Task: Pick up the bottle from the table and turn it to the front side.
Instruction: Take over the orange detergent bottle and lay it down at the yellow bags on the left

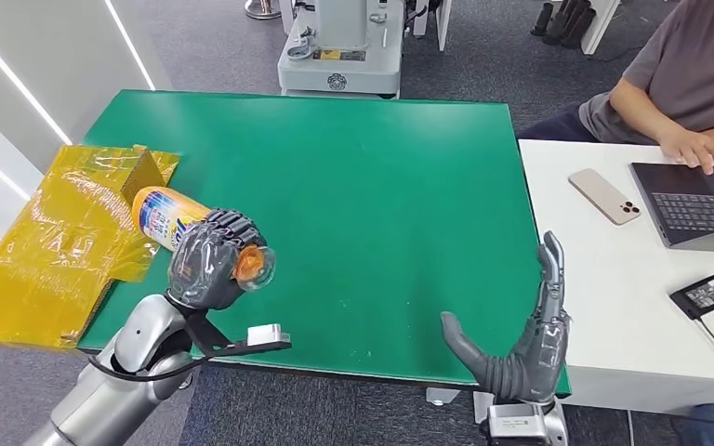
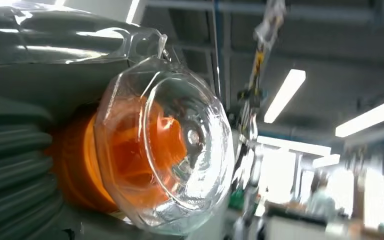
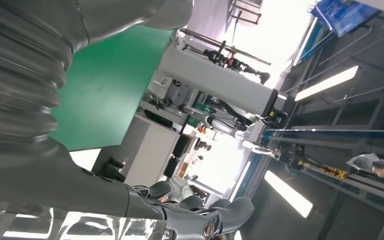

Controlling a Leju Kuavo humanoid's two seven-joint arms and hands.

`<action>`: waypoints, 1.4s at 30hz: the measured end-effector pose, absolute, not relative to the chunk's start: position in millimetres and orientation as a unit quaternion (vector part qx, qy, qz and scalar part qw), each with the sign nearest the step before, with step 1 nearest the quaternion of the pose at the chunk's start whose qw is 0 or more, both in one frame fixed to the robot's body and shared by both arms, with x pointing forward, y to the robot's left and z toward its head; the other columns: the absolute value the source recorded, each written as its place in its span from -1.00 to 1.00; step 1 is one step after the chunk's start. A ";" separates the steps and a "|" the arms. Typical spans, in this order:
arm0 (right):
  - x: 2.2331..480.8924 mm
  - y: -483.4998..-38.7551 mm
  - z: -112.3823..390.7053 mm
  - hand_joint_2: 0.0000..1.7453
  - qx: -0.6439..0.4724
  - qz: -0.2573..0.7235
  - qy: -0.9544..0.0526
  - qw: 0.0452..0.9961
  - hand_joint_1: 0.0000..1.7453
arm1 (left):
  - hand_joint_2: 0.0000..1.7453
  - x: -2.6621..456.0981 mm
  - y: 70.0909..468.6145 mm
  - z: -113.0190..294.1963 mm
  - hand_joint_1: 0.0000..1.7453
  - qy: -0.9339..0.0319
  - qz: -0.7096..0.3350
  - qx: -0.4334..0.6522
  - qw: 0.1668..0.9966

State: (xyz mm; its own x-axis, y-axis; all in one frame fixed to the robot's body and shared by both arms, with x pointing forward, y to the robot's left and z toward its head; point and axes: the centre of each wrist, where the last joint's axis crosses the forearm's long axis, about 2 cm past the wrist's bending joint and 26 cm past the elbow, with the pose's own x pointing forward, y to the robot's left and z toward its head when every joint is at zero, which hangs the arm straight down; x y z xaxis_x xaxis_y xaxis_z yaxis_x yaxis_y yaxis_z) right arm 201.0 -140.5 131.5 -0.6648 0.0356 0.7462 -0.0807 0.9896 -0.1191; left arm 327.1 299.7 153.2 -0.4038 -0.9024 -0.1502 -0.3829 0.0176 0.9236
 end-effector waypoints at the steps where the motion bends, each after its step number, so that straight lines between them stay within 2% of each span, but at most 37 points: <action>1: 200.5 -141.1 131.3 1.00 0.014 0.072 -0.909 0.410 -1.00 | 1.00 329.2 303.8 147.3 1.00 -0.652 -0.522 0.486 0.258; 14: 198.1 -143.2 131.5 1.00 0.017 0.070 -0.908 0.412 -1.00 | 1.00 335.2 359.1 82.6 1.00 -0.488 -0.645 0.512 0.289; 20: 196.7 -142.8 132.3 1.00 0.022 0.065 -0.906 0.419 -1.00 | 1.00 336.3 387.4 67.3 1.00 -0.435 -0.675 0.511 0.307; 26: 197.2 -140.2 134.0 1.00 0.025 0.055 -0.905 0.420 -1.00 | 1.00 345.6 407.2 67.0 1.00 -0.384 -0.708 0.516 0.292; 33: 199.1 -134.1 138.8 1.00 0.028 0.048 -0.907 0.417 -1.00 | 1.00 368.8 420.3 86.2 1.00 -0.352 -0.728 0.514 0.285; 42: 204.8 -129.9 145.4 1.00 0.038 0.054 -0.910 0.409 -1.00 | 1.00 382.4 440.5 103.9 1.00 -0.315 -0.762 0.473 0.309</action>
